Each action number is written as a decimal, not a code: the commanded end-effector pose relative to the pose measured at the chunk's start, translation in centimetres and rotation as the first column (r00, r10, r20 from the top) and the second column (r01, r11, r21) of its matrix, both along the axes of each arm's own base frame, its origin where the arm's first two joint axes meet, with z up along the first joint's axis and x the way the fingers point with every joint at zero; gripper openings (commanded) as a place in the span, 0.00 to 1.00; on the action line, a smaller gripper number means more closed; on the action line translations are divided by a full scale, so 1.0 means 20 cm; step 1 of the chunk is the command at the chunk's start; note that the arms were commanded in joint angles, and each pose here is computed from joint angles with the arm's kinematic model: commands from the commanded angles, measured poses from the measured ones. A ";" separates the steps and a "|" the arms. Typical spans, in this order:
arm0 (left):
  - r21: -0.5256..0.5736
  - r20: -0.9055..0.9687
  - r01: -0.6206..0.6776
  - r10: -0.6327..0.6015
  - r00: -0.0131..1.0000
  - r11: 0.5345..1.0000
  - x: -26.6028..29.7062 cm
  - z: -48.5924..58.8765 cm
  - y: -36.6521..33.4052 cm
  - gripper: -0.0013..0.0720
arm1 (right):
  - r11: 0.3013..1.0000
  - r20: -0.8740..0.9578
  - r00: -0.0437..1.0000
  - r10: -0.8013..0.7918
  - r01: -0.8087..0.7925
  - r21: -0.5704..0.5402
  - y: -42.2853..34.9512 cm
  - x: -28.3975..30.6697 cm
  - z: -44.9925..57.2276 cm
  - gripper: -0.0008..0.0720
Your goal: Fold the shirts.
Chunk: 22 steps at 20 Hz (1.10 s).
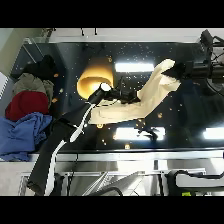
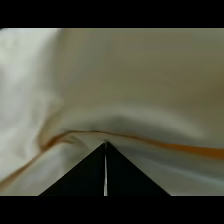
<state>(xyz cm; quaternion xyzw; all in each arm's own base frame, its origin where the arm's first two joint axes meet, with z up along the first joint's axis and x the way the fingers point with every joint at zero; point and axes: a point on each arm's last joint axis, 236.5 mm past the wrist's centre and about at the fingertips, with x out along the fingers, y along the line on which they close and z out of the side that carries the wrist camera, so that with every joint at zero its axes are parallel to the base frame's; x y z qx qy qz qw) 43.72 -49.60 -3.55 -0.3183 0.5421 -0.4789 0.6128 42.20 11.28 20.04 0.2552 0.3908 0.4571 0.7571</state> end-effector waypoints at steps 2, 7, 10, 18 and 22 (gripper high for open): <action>-0.230 0.127 0.108 -0.081 0.989 0.967 0.04 0.65 0.28 0.04 | 0.998 -0.048 0.998 0.028 -0.031 -0.061 0.12 -0.01 -0.09 0.04; -0.238 0.332 -0.011 0.092 0.939 0.971 0.17 1.31 1.23 0.05 | 0.991 -0.102 0.994 0.048 -0.060 -0.121 0.51 0.02 -0.27 0.04; -0.232 0.414 -0.129 0.218 0.884 0.964 0.17 1.54 1.65 0.05 | 0.992 -0.106 0.993 0.055 -0.066 -0.110 0.92 0.04 -0.40 0.04; -0.183 0.456 -0.130 0.201 0.867 0.975 -0.03 1.66 1.97 0.05 | 0.971 -0.221 0.972 0.078 -0.124 -0.202 1.65 -0.12 -1.19 0.69; -0.182 0.453 -0.103 0.176 0.874 0.978 -0.04 1.66 1.91 0.05 | 0.981 -0.235 0.970 0.064 -0.104 -0.162 1.27 0.03 -0.92 0.47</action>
